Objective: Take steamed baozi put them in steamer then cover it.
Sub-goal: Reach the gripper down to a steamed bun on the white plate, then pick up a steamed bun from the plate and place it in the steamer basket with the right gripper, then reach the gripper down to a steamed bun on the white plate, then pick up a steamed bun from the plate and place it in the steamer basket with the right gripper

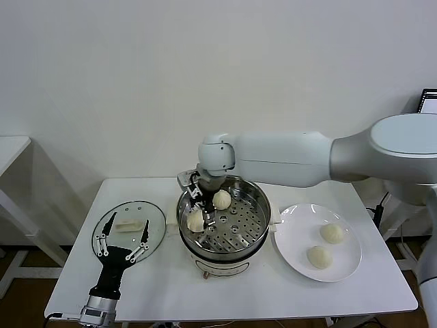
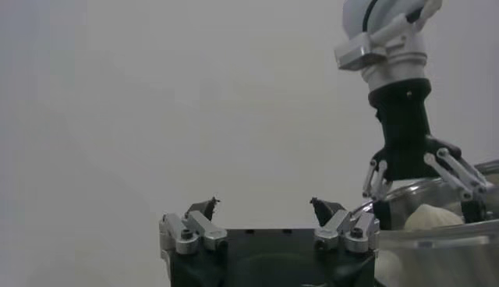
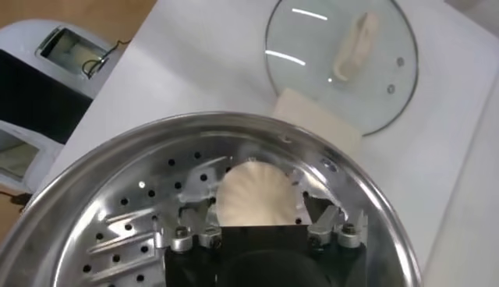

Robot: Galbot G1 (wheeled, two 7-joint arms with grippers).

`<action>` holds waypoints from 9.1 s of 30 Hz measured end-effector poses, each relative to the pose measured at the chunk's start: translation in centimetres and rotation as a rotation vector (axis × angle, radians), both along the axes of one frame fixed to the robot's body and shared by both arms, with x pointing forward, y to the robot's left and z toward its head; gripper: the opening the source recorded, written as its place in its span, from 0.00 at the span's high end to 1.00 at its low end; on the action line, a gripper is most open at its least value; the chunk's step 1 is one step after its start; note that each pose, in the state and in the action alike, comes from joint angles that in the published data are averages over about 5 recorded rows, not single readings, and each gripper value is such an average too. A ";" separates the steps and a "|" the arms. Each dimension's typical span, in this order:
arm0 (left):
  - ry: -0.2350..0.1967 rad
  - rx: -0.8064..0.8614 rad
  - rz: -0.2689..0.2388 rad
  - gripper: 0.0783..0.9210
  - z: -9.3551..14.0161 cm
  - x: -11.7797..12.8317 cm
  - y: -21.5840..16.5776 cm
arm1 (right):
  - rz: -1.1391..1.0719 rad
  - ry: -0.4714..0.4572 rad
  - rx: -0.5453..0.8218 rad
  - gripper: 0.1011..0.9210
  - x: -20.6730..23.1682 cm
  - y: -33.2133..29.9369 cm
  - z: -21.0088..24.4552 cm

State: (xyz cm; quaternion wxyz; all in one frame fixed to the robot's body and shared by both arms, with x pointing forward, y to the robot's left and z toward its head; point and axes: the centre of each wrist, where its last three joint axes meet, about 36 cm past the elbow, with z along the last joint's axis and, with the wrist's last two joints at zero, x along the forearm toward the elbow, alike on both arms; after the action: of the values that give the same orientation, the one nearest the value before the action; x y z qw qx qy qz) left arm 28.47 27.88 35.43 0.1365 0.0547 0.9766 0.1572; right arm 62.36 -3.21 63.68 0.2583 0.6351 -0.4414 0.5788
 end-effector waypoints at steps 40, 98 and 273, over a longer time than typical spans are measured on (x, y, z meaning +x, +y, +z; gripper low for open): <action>0.002 0.022 0.002 0.12 0.0 -0.5 0.2 | -0.293 0.152 -0.132 0.12 -2.3 -35.0 -11.6; -0.002 0.008 -0.005 0.12 -0.3 -0.7 -0.4 | 0.485 -0.184 -0.070 0.32 -0.4 -17.9 6.5; -0.020 -0.006 0.027 0.12 0.6 0.1 0.2 | -0.038 0.097 -0.120 0.32 4.4 -10.1 0.3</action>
State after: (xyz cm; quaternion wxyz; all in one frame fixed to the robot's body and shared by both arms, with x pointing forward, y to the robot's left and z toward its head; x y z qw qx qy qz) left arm 28.59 28.06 35.99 0.1444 0.0396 0.9763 0.1564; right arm 66.71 -13.34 63.94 0.3280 0.6372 -0.4051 0.5678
